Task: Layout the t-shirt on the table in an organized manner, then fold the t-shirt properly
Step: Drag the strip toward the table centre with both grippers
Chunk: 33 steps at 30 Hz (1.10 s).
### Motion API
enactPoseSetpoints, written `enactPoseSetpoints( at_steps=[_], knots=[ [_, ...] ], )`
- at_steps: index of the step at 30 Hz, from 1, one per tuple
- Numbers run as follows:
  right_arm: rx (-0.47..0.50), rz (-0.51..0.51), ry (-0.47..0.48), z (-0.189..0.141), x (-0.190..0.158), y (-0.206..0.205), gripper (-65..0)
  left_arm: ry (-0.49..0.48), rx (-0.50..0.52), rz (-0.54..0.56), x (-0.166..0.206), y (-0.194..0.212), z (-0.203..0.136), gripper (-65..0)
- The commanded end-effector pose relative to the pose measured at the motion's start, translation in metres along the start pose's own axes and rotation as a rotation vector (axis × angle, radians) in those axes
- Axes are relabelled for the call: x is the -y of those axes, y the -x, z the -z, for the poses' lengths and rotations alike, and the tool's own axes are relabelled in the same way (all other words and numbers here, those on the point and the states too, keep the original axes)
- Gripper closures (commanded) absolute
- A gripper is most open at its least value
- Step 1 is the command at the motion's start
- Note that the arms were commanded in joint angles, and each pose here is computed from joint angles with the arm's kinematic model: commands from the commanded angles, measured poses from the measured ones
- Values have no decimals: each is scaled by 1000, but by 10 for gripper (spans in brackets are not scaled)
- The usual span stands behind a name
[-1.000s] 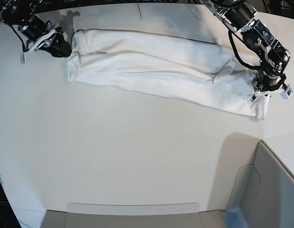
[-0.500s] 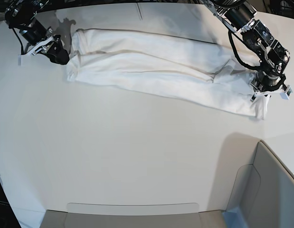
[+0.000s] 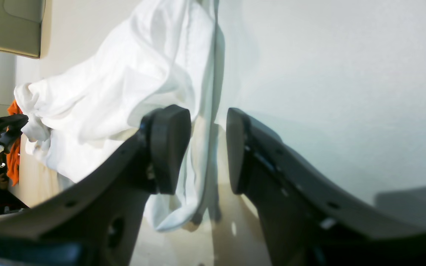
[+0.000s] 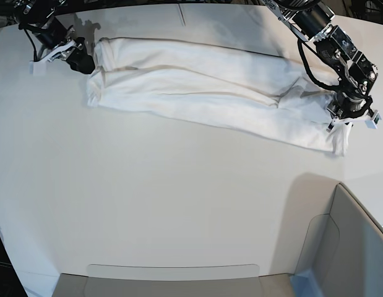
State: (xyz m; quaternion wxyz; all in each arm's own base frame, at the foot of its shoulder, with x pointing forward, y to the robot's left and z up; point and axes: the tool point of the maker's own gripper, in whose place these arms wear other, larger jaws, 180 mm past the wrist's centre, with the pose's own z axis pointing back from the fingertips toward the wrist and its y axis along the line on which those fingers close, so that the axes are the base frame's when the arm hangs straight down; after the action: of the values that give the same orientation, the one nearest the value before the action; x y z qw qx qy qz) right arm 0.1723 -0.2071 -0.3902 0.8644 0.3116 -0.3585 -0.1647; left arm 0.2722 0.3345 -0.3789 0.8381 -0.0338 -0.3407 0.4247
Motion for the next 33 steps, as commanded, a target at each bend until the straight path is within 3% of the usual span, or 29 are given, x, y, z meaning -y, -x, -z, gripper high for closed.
enactPoseSetpoints(
  at_steps=[1,8,15,22,25,28,33],
  knots=[
    [9,-34,0,0,-2,-7,-216,18,49,6,6,-17,-4,-99],
    [38,-35,-36,12,-13,-17,-216,18,49,6,6,-17,-4,-99],
    [-49,-86,-148,40,-47,-3,-216,16,13,1,5,-9,-4,-99],
    [-110,-101,-186,49,-61,13,-212,16,1,3,5,-9,-6,-99],
    [-110,-106,-184,48,-60,12,-136,24,30,19,10,-17,-12,-99],
    [-106,-111,-184,49,-60,9,0,22,63,35,9,-24,-21,-99],
    [-94,-163,-182,50,-59,-9,0,27,90,45,13,-30,-28,-99]
  ],
)
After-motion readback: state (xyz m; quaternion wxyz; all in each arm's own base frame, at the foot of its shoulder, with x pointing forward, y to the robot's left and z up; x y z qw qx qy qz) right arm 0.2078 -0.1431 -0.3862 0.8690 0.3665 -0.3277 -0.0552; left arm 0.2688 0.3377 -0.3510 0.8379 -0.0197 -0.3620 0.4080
